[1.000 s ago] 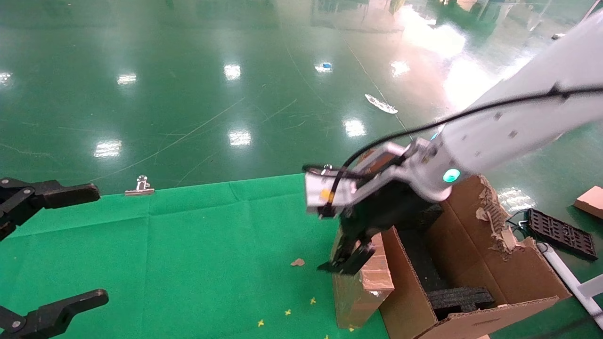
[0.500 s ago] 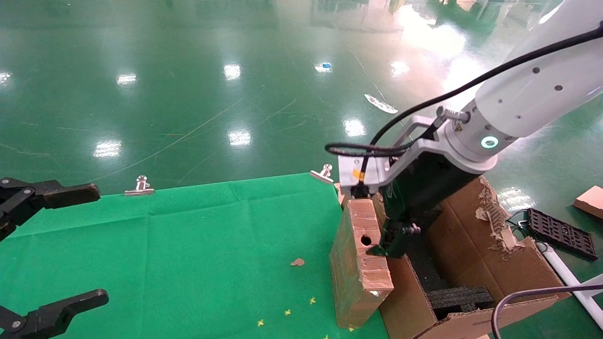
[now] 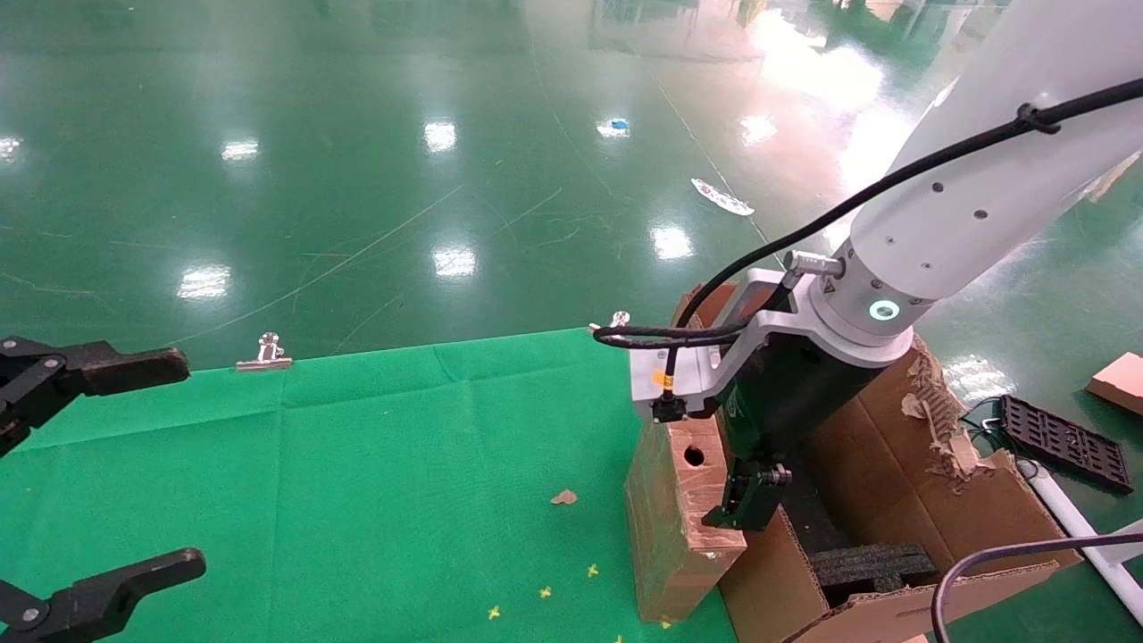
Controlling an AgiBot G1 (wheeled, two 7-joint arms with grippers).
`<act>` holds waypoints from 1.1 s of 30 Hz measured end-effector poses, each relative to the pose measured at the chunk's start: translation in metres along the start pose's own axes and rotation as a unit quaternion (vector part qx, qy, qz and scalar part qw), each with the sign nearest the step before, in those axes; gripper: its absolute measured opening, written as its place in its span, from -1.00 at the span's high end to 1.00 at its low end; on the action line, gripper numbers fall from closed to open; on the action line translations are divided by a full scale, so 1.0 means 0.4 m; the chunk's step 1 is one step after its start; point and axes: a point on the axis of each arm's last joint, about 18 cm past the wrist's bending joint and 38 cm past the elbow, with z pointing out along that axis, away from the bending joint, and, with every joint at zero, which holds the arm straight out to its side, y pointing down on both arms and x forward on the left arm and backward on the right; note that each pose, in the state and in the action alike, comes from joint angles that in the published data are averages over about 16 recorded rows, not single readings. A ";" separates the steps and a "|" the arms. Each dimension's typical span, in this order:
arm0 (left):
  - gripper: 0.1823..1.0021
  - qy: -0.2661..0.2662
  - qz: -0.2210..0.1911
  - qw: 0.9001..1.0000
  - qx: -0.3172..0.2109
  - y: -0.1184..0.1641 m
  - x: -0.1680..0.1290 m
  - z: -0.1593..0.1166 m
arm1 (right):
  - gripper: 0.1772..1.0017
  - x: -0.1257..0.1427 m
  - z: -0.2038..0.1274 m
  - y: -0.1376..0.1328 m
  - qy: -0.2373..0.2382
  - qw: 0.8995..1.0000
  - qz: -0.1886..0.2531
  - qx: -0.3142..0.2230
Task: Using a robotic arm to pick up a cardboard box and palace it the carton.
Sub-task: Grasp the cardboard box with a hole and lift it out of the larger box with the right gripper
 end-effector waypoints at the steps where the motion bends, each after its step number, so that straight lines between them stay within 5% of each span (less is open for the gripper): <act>1: -1.00 0.000 0.000 1.000 0.000 0.000 0.000 0.000 | -1.00 0.001 -0.002 0.003 0.001 1.000 0.009 0.001; 9: -1.00 0.000 0.000 1.000 0.000 0.000 0.000 0.000 | -1.00 0.020 -0.024 0.047 0.011 0.988 0.151 0.012; 18: -1.00 0.000 0.000 1.000 0.000 0.000 0.000 0.000 | -1.00 0.025 -0.003 0.099 -0.020 0.947 0.318 0.052; 24: -1.00 0.000 0.000 1.000 0.000 0.000 0.000 0.000 | -1.00 0.023 0.034 0.113 -0.050 0.928 0.362 0.072; 33: -1.00 0.000 0.000 1.000 0.000 0.000 0.000 0.000 | -1.00 0.026 0.083 0.121 -0.067 0.918 0.384 0.068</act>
